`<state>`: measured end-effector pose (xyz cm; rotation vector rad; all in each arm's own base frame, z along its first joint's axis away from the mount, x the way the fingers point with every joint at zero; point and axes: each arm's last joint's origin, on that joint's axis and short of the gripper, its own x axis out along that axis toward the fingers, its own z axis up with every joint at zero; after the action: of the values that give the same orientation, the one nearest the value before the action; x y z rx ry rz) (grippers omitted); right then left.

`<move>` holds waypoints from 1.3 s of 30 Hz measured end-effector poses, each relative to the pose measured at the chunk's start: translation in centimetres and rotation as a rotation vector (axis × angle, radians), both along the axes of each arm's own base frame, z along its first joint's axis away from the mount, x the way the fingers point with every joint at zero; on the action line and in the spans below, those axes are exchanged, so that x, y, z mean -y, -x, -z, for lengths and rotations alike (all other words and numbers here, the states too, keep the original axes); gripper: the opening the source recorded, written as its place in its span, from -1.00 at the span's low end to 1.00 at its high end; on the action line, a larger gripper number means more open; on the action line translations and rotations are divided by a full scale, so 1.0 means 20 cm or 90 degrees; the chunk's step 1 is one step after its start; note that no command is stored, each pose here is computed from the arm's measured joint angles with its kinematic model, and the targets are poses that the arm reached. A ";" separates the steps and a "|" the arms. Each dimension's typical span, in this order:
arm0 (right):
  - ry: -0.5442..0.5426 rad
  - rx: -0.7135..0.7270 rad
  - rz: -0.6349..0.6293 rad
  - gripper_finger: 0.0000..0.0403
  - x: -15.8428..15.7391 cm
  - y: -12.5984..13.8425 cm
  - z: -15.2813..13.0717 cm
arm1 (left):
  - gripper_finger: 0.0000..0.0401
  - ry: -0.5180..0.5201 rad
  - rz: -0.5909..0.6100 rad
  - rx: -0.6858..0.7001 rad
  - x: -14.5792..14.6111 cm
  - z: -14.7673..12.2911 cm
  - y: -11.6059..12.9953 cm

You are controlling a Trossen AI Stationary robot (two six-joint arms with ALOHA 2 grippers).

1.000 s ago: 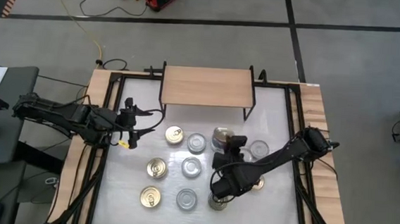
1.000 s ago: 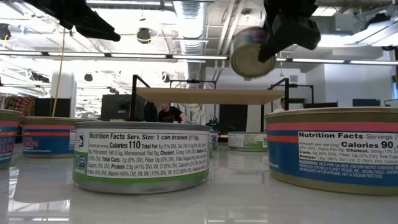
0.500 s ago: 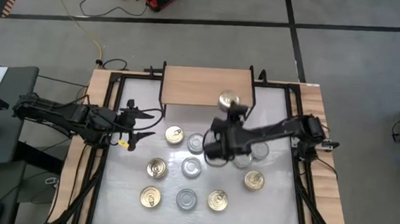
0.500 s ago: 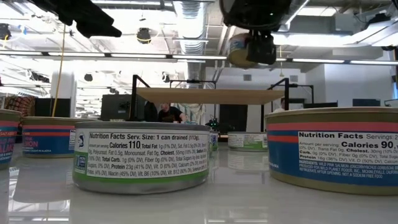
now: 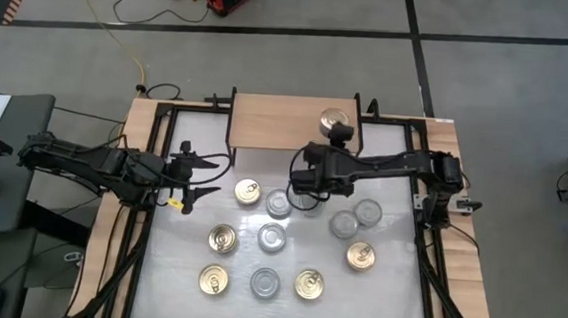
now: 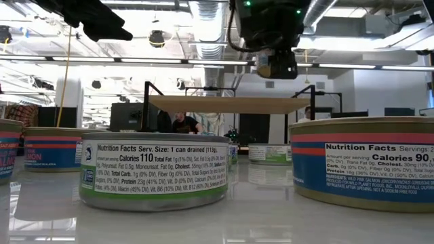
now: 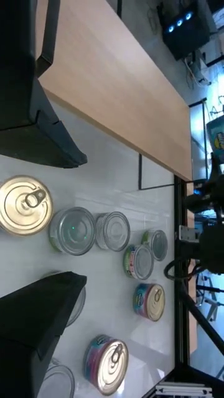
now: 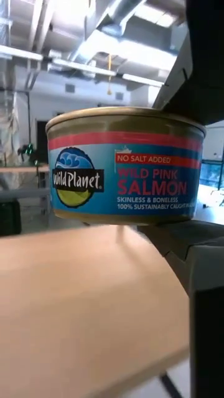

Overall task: Stack canned seafood by type on shelf
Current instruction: Put the blue tuna can on the shelf

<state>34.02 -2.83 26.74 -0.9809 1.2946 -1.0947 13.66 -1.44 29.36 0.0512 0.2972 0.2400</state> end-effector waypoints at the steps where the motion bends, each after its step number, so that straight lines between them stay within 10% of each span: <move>1: -0.019 -0.001 -0.009 0.09 -0.01 -0.02 0.01 | 0.38 0.000 0.000 -0.001 0.00 0.00 0.00; 18: -0.086 0.161 -0.216 0.09 -0.11 -0.18 -0.28 | 0.38 -0.022 0.009 -0.011 0.00 0.00 0.00; 39: -0.024 0.070 -0.316 0.09 -0.11 -0.29 -0.01 | 0.38 0.019 0.138 -0.020 0.03 0.01 0.00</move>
<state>39.79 -0.59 27.03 -1.1201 0.9107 -0.7256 13.68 -2.05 29.18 0.0572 0.3234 0.0190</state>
